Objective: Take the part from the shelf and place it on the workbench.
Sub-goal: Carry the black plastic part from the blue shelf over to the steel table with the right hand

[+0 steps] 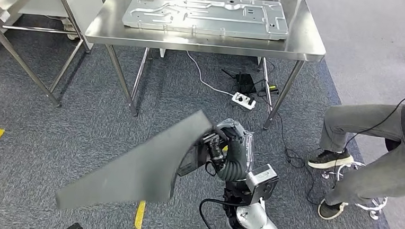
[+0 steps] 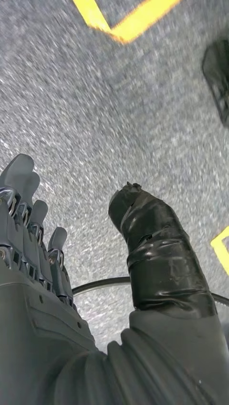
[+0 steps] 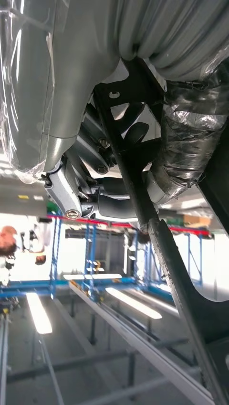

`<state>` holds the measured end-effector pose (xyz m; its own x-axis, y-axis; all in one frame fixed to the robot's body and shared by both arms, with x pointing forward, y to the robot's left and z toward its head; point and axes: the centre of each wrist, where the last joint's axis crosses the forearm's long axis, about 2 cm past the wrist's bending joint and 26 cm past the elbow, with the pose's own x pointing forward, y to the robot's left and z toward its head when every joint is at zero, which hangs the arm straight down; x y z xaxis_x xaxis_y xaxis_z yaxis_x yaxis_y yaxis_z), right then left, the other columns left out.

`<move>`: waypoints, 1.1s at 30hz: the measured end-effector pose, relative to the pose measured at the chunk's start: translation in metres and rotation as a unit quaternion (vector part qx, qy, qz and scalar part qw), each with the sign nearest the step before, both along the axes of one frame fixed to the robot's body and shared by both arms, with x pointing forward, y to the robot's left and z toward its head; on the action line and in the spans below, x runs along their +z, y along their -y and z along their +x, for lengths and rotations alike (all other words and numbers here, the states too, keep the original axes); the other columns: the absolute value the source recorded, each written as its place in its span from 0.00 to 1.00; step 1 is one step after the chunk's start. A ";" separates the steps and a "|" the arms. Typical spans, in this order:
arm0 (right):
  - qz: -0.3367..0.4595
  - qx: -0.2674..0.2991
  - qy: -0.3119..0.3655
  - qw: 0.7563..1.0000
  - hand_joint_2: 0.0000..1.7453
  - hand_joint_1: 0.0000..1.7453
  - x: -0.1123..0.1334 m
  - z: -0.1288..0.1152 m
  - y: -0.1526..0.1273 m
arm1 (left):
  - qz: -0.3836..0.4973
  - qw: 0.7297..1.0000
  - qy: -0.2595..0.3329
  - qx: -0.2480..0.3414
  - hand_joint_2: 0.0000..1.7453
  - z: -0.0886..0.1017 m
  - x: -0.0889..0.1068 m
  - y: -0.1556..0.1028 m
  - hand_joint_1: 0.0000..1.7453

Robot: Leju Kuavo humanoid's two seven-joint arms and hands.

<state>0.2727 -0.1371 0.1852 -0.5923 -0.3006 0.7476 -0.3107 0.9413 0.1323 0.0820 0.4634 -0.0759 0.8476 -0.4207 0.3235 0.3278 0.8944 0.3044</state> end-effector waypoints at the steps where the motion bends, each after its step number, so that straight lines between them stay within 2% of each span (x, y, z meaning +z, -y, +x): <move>1: 0.001 0.002 0.002 1.000 1.00 0.98 0.000 0.000 -0.001 | -0.001 1.000 0.001 0.001 1.00 0.001 0.000 0.000 0.00; 11: 0.012 0.009 0.006 1.000 1.00 0.98 0.001 -0.003 -0.013 | -0.001 1.000 0.000 0.003 1.00 0.002 0.001 -0.001 0.00; 33: 0.010 0.002 -0.003 1.000 1.00 0.98 -0.002 -0.003 -0.015 | 0.001 1.000 0.000 -0.001 1.00 0.000 0.001 -0.002 0.00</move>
<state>0.2697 -0.1218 0.1827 -0.5862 -0.3180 0.7451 -0.3134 0.9371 0.1534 0.0822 0.4658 -0.0750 0.8466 -0.4236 0.3223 0.3307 0.8931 0.3051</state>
